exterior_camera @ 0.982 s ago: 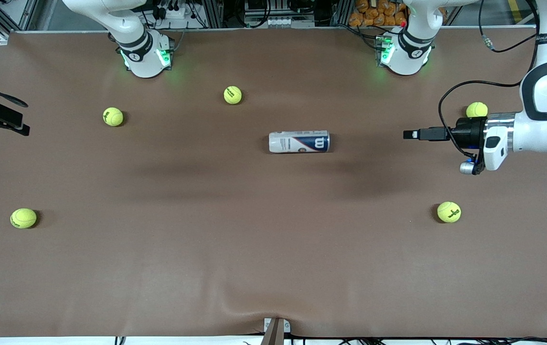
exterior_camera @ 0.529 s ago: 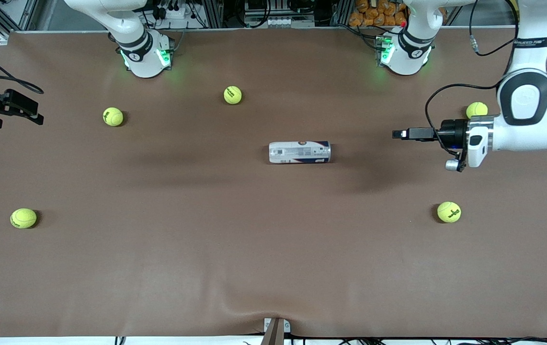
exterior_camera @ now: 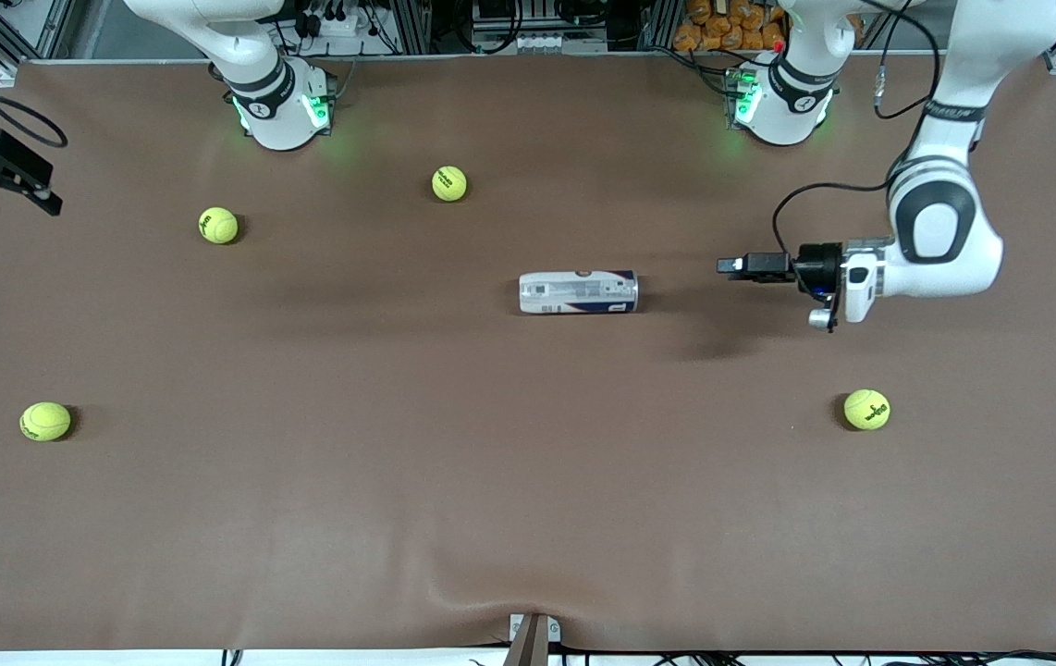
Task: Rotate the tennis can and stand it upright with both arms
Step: 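Move the left gripper to the open end of the can, then grip the can's open end with the left gripper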
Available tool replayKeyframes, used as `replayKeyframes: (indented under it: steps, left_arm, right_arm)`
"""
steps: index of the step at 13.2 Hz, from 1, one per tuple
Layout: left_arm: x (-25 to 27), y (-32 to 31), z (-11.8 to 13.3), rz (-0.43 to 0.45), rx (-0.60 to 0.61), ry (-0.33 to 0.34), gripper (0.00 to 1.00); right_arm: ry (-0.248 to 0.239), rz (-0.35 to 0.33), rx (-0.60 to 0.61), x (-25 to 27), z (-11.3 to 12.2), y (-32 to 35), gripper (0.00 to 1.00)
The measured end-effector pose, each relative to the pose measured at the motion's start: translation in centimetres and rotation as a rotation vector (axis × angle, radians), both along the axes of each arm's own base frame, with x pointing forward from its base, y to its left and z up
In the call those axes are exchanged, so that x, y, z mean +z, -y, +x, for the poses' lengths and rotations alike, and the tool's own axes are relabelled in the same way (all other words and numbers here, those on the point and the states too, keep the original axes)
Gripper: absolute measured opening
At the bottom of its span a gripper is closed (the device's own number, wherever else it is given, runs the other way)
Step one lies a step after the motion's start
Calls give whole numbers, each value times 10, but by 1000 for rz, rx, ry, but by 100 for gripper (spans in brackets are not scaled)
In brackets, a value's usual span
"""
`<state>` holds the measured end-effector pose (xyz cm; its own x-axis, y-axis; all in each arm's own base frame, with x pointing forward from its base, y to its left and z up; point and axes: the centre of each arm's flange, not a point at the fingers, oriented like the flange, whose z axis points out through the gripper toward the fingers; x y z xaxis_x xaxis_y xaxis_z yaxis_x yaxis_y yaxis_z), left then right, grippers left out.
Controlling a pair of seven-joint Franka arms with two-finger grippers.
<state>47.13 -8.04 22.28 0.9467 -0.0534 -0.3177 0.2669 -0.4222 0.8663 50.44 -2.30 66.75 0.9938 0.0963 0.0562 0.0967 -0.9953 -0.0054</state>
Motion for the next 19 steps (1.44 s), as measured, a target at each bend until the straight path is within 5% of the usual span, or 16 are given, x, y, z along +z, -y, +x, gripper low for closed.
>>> replayKeyframes:
  steps: [8, 13, 19]
  left_arm:
    - [-48, 41, -10, -61, 5, 0, 100]
    - [-71, 72, -34, -77, 57, 38, 100]
    - [-80, 95, -51, -81, 112, -1, 100]
  right_arm:
    - [-18, -7, -22, -2, -8, 57, 100]
    - [-33, -21, 89, 3, -6, -26, 100]
    - [-83, -23, 117, -1, -12, -54, 100]
